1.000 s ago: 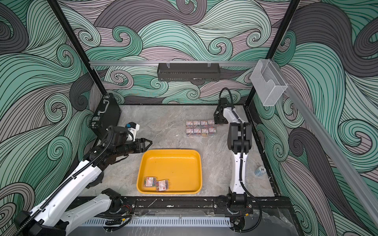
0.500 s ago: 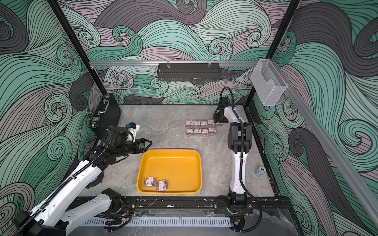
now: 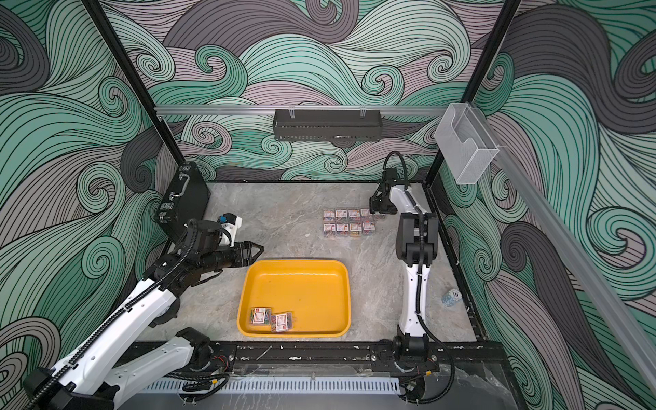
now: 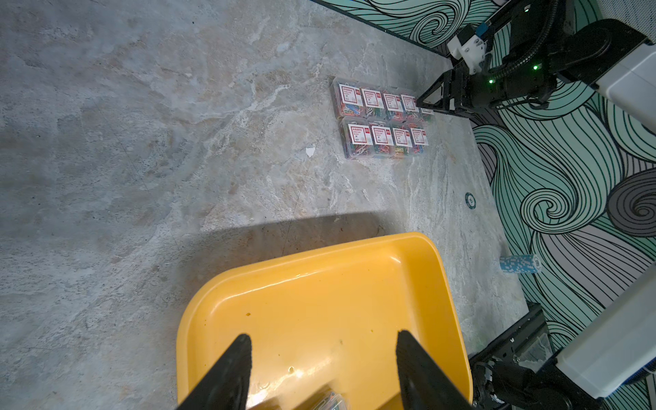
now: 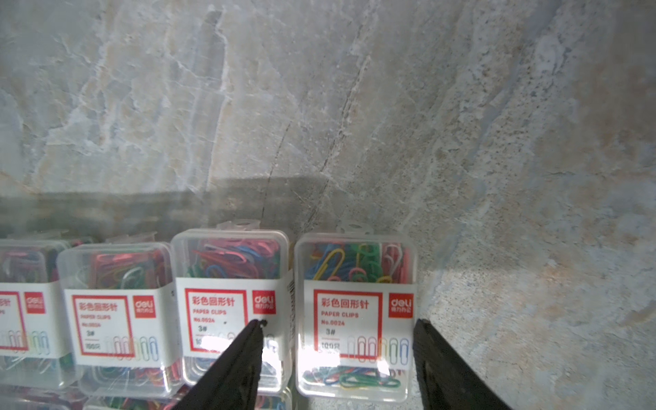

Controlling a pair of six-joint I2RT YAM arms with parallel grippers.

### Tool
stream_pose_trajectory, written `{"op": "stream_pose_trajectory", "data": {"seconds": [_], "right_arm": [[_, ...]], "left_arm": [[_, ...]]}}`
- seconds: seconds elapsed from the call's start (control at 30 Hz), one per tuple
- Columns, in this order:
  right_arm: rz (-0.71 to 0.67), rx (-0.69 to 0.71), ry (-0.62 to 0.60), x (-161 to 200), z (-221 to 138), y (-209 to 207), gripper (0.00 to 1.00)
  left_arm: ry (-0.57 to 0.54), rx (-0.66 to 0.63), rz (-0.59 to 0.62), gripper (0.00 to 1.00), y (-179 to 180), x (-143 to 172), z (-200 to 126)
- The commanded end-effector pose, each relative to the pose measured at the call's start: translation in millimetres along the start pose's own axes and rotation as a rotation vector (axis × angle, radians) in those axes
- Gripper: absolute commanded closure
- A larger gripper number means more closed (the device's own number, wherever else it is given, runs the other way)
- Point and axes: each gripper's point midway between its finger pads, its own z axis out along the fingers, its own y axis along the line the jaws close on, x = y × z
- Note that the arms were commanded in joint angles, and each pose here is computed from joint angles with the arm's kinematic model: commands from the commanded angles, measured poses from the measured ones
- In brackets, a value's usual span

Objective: Take the paper clips out of the storage box
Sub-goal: Place the boxed paper clips at the center of the board.

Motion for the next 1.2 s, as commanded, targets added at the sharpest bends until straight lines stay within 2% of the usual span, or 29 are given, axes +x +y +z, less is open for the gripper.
{"op": "stream_pose_trajectory", "data": {"seconds": [0.0,0.17,0.43,0.57,0.7,0.9,1.03,1.17], "right_arm": [[0.023,-0.035,-0.005,-4,-9,1,0.33],[0.023,-0.036,-0.024,-7,-22,1,0.33],[0.013,-0.005,-0.079,-6,-69,4,0.32],[0.007,0.001,-0.114,3,-88,14,0.32],[0.008,-0.005,-0.144,20,-102,27,0.32],[-0.012,-0.020,-0.180,45,-119,53,0.31],[-0.031,-0.029,-0.176,60,-123,67,0.31],[-0.081,-0.060,-0.163,79,-126,88,0.31]], "left_arm": [[-0.014,-0.004,0.016,0.37,-1,-4,-9],[0.022,-0.018,0.006,0.37,3,4,-6],[0.098,-0.090,-0.047,0.37,13,38,-13],[0.167,-0.196,-0.036,0.36,18,66,-16],[0.221,-0.363,-0.067,0.36,30,93,-29],[0.216,-0.448,-0.109,0.35,23,122,-25],[0.275,-0.549,-0.071,0.33,23,140,-18],[0.333,-0.592,-0.088,0.29,27,161,-4]]}}
